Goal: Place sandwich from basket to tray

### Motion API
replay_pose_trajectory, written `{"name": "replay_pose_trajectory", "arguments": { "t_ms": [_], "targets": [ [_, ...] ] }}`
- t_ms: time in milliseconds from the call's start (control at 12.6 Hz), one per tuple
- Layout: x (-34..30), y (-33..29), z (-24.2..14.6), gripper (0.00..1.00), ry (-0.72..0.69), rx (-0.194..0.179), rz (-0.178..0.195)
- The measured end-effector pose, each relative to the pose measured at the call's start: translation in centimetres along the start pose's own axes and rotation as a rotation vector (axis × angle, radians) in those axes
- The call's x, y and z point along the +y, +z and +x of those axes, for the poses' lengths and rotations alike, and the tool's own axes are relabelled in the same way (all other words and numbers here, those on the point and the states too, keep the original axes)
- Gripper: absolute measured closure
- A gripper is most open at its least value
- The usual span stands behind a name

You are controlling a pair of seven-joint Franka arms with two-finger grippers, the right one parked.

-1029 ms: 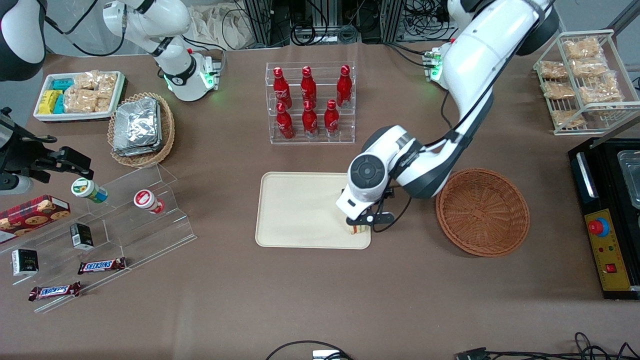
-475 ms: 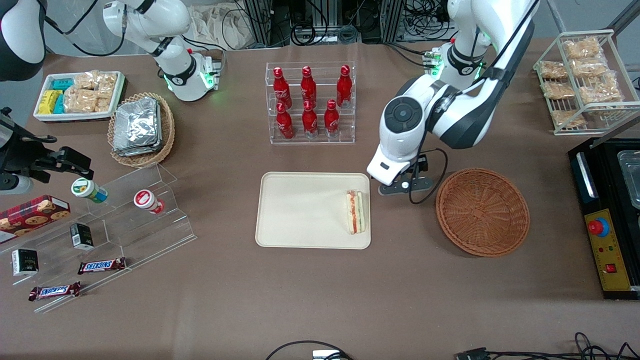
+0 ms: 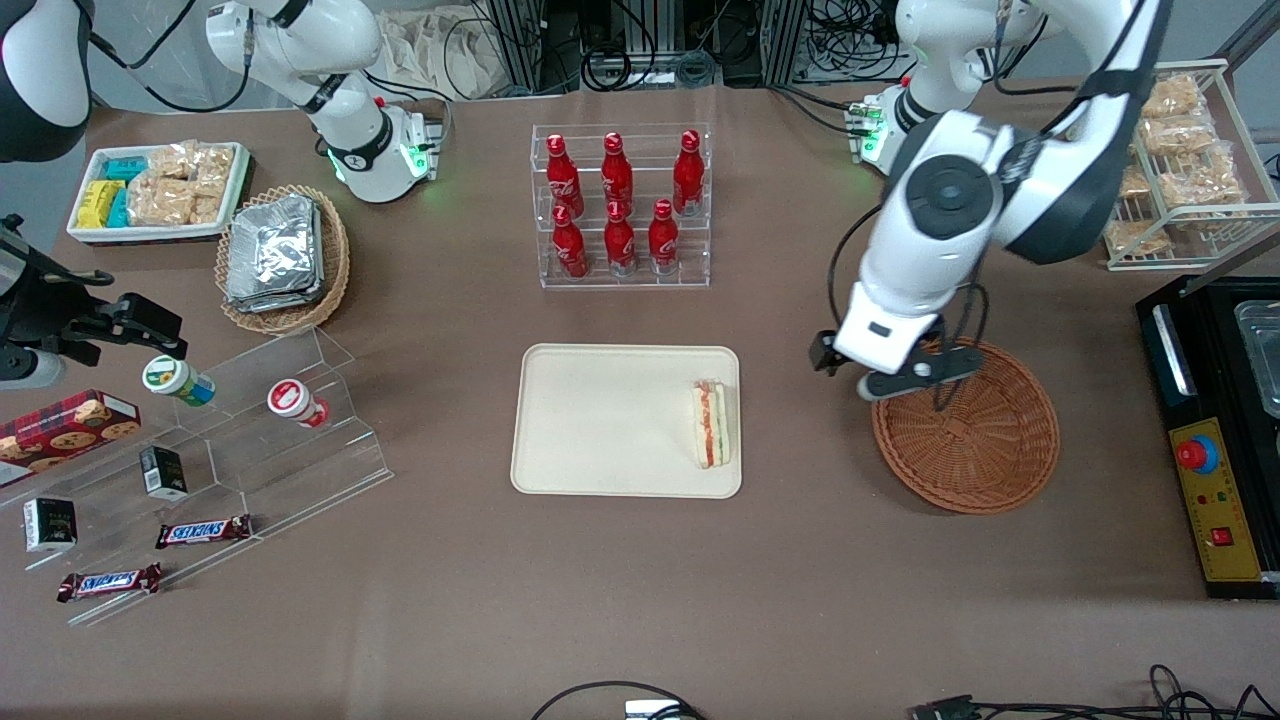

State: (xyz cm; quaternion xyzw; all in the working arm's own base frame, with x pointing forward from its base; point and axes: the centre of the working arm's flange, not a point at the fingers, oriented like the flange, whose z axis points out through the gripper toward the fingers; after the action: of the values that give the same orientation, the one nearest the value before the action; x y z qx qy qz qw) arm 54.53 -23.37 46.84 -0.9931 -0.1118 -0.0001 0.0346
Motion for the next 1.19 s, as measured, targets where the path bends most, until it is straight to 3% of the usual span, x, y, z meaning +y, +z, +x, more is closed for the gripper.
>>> {"name": "replay_pose_trajectory", "arguments": {
  "t_ms": [158,554,1187],
  "targets": [
    [-3.9,-2.4,1.3,0.0,0.024,-0.029,-0.001],
    [-15.1,-6.7,3.8,0.0,0.125,-0.062,-0.038],
    [-21.5,-9.0,6.1,0.0,0.19,-0.076,-0.046]
  ]
}}
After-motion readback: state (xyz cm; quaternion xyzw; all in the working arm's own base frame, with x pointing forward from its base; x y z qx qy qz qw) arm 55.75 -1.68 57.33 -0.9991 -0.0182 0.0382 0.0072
